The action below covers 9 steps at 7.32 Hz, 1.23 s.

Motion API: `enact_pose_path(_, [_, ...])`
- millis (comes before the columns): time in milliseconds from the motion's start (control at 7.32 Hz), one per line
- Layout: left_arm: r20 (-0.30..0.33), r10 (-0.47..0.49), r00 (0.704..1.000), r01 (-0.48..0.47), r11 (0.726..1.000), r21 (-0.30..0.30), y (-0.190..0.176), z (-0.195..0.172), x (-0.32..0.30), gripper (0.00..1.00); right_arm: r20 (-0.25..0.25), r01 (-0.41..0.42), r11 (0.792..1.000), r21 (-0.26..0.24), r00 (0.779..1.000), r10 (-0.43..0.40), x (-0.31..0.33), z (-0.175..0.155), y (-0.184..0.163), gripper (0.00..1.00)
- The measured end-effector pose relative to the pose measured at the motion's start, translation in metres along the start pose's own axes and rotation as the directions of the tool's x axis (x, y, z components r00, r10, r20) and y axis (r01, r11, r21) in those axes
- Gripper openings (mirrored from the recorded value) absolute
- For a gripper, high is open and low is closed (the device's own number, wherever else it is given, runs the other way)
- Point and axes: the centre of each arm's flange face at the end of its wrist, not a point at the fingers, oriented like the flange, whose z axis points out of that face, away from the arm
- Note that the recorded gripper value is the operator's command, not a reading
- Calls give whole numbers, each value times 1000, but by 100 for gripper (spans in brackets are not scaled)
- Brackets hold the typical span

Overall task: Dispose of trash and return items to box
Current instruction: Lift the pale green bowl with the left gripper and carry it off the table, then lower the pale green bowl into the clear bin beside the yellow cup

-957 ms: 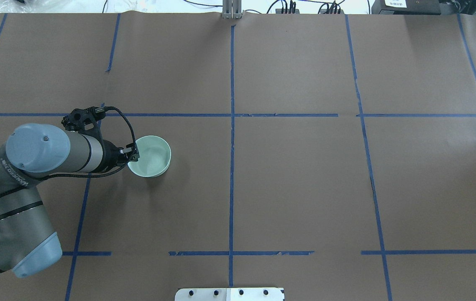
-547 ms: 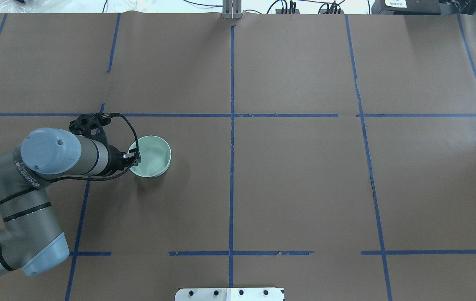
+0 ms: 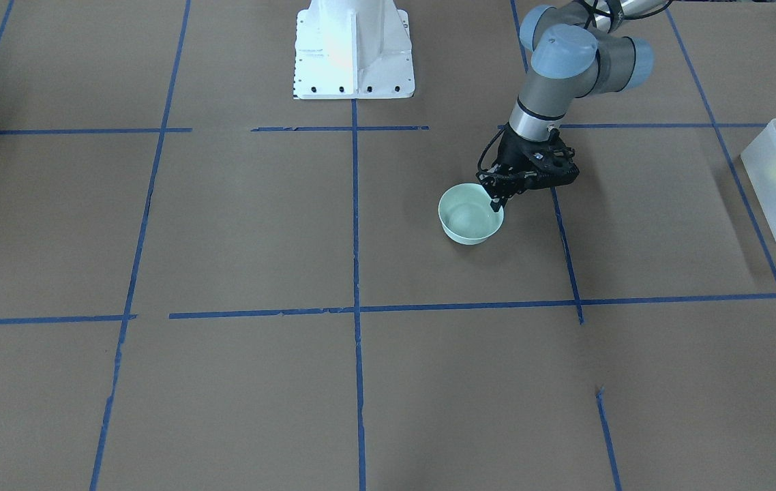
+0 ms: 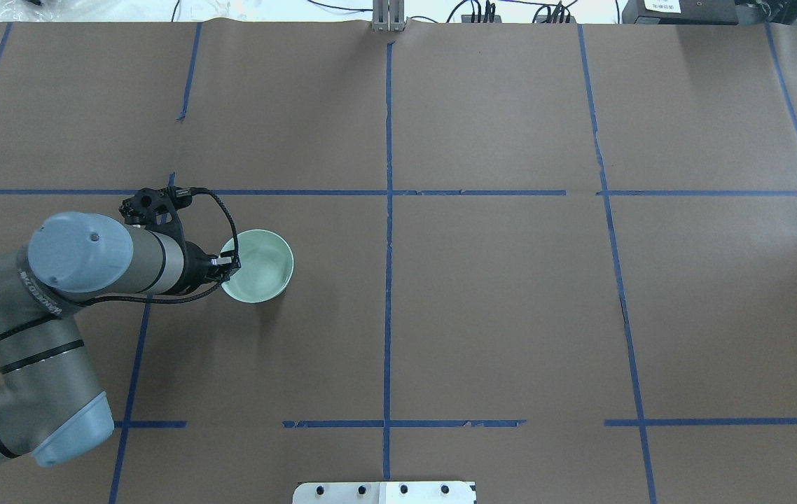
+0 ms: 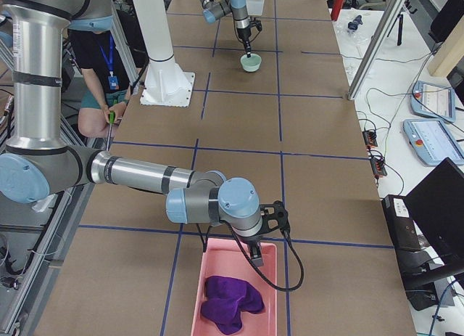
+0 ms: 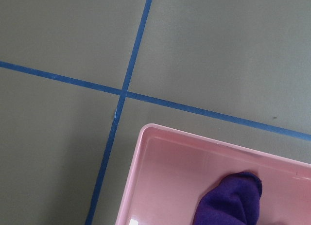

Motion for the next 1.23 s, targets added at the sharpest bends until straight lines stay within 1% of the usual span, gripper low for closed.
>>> enact_pose_path(137, [-14,60,998,-60,998,1,-15,-27,-7,0,1,1,1000,-1,1000,-1,0,1,1,100])
enact_pose_path(273, [-18,126,992,-126,992,17,-47,-66,-23,0,4,0,1000,-2,1000,0,0,1,3,100])
enact_pose_path(410, [-2,207,978,-207,977,41,-85,-107,-51,0,15,2,1000,1,1000,-2,-2,0,2,100])
enact_pose_path(547, [34,299,954,-300,952,63,-120,-146,-93,0,29,11,1000,3,1000,-11,-5,0,0,100])
enact_pose_path(683, [84,392,916,-398,914,73,-149,-176,-146,0,32,29,999,-16,999,-28,-11,8,-3,100])
enact_pose_path(820, [144,491,859,-502,863,57,-174,-201,-208,0,15,50,997,-62,999,-49,-20,22,-7,100])
enact_pose_path(957, [198,560,804,-576,817,29,-198,-221,-274,0,-10,36,993,-115,999,-38,-22,29,-8,100])
enact_pose_path(1093, [239,609,756,-626,780,-8,-222,-238,-345,0,-14,7,987,-163,1000,-9,-28,28,-13,100])
enact_pose_path(1230, [256,651,715,-662,748,-51,-237,-248,-416,0,-14,-15,982,-189,1000,12,-39,16,-18,100])
